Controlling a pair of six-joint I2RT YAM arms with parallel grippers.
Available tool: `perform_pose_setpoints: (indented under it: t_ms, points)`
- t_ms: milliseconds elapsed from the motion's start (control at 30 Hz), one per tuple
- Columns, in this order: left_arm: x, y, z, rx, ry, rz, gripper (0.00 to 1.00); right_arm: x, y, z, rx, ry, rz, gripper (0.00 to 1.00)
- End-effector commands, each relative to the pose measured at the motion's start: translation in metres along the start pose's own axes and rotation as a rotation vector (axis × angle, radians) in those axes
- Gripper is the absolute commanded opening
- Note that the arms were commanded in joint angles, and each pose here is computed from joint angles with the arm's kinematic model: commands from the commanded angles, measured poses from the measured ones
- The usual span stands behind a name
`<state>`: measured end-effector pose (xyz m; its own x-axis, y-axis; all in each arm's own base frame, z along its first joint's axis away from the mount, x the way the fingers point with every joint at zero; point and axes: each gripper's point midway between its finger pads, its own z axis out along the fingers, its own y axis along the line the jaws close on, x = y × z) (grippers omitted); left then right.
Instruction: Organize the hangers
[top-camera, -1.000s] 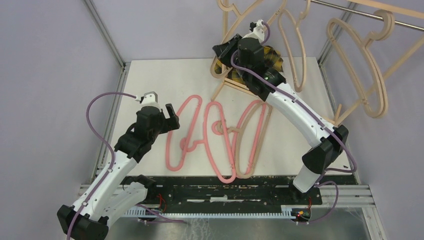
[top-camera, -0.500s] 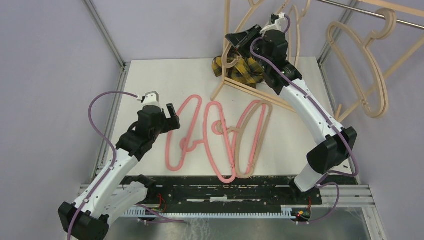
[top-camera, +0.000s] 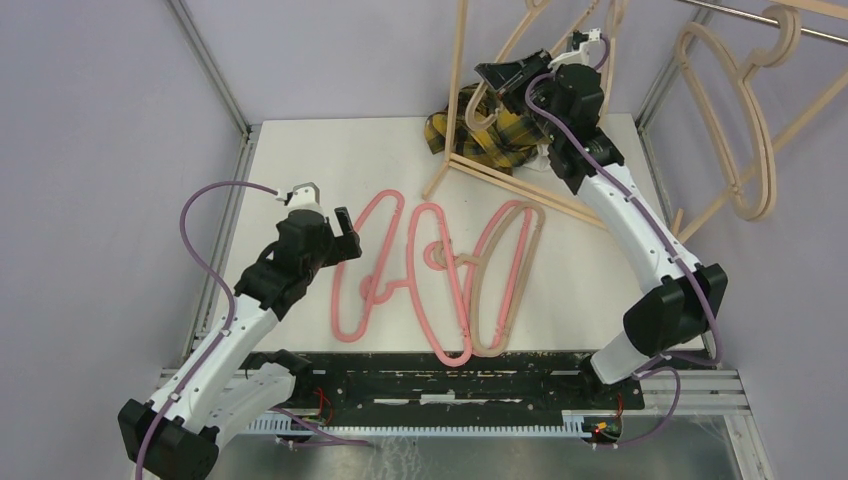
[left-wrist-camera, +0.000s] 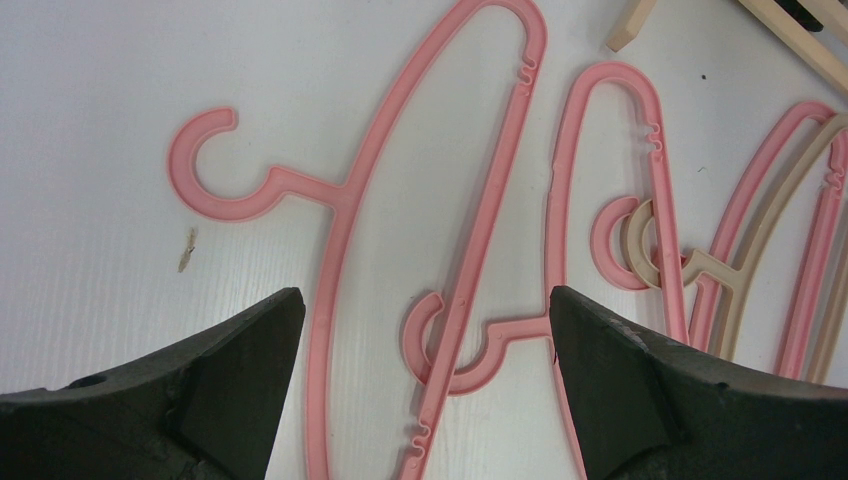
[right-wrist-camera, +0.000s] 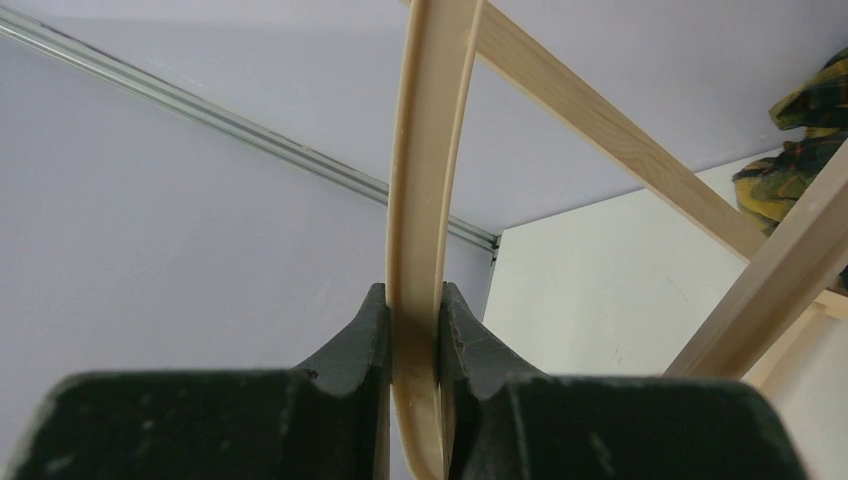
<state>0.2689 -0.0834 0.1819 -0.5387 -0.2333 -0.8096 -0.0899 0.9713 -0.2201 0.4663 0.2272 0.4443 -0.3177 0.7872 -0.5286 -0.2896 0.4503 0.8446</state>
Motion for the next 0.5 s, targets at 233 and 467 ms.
perform_pose_setpoints:
  t_ms: [233,467]
  points:
    - [-0.008,-0.005,0.002,0.017,-0.032,-0.011,0.99,-0.039,-0.017,-0.048,0.189,-0.137,-0.112,0.01]
    - [-0.008,-0.005,0.002,0.020,-0.031,-0.013,0.99,-0.047,-0.035,-0.069,0.287,-0.184,-0.146,0.01]
